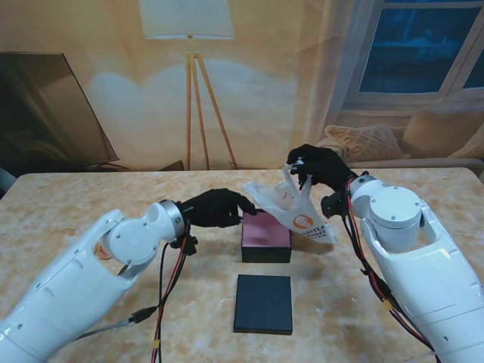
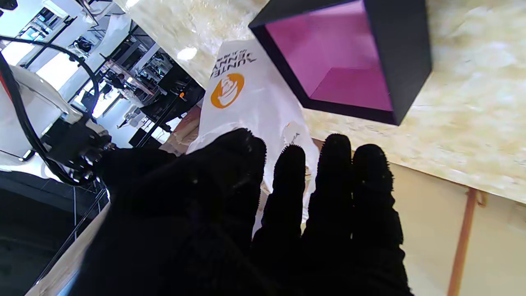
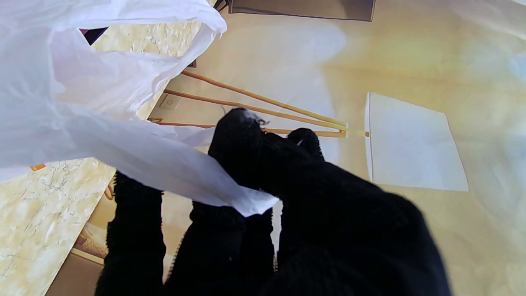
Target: Pack mini donuts into a plastic bag, tie the opening and put the bag into the gift box
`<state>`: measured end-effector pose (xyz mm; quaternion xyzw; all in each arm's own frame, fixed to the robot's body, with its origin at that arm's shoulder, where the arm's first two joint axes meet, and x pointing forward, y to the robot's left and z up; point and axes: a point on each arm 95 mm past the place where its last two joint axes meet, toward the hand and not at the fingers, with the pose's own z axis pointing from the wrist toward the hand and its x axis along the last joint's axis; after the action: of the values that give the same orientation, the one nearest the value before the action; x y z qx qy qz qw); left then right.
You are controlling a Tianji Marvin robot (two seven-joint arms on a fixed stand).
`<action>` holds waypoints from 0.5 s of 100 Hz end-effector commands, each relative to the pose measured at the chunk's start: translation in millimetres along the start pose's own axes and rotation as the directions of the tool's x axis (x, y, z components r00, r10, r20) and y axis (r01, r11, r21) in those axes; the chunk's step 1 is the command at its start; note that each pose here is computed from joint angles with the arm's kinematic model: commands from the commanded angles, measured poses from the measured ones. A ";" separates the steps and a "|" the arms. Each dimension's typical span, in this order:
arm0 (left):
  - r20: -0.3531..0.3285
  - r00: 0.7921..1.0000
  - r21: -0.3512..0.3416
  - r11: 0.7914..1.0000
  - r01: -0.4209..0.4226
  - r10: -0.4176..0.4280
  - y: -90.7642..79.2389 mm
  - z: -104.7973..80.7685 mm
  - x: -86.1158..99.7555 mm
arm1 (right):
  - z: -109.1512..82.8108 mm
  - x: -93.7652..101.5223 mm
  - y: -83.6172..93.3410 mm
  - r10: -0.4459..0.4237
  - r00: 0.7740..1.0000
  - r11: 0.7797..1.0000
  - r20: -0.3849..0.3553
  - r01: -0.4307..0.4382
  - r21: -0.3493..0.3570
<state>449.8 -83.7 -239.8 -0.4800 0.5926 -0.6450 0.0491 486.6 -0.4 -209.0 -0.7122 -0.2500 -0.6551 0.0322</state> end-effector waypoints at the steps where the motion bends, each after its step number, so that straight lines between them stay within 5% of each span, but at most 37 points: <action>1: -0.034 0.999 0.024 1.000 -0.011 0.012 -11.4 12.5 14.4 | 0.8 -1.8 -5.9 0.007 1.000 1.000 0.007 -0.008 0.026; 50: -0.166 0.977 0.080 0.986 0.149 -0.134 -24.8 64.9 46.7 | 2.0 -1.5 -8.5 0.009 1.000 1.000 0.021 -0.010 0.018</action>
<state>480.7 -140.2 -213.0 -0.4785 0.5243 -0.7042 -0.0195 487.4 1.6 -209.8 -0.7174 -0.2501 -0.6496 0.0288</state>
